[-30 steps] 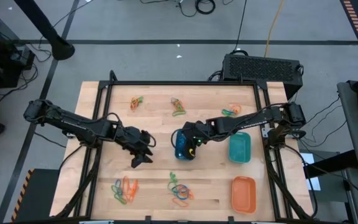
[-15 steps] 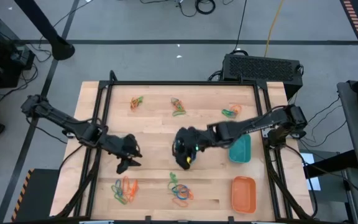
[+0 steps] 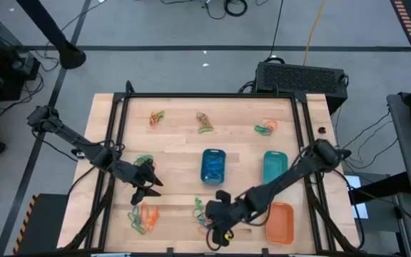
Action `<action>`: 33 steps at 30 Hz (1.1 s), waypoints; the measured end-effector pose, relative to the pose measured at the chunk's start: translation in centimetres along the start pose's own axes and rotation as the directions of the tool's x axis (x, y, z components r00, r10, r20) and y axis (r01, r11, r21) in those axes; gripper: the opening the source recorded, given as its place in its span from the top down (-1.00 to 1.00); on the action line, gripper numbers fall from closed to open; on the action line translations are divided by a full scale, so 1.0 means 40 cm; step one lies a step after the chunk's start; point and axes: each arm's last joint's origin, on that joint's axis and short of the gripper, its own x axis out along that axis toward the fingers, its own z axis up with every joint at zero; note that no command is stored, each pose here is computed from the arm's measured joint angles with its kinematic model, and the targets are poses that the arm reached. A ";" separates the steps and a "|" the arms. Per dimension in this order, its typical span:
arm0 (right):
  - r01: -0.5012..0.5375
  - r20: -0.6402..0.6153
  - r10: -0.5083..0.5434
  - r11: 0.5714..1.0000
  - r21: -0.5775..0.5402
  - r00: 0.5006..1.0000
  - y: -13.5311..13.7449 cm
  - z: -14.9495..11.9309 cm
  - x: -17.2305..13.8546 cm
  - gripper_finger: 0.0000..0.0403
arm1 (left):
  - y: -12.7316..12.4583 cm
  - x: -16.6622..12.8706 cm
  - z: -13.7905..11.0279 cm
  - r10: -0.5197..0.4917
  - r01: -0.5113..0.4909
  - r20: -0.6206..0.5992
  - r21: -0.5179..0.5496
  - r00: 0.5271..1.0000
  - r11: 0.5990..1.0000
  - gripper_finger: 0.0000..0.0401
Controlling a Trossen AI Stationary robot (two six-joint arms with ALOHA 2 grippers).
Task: Sort rubber bands into baskets
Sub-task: Put the blue rubberband into the blue bin
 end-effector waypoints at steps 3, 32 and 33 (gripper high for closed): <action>0.047 -0.020 -0.046 0.999 0.019 0.999 -0.009 -0.024 0.041 0.33 | -0.006 0.000 0.009 -0.020 0.021 0.043 -0.003 0.999 1.000 -0.08; 0.145 -0.103 -0.148 0.989 -0.038 0.984 -0.071 -0.047 0.115 0.33 | -0.003 0.000 0.019 0.052 -0.051 0.126 -0.015 0.991 0.999 -0.08; 0.147 -0.109 -0.150 0.988 -0.040 0.983 -0.073 -0.050 0.119 0.33 | -0.003 0.000 0.020 0.052 -0.050 0.127 -0.016 0.991 0.999 -0.08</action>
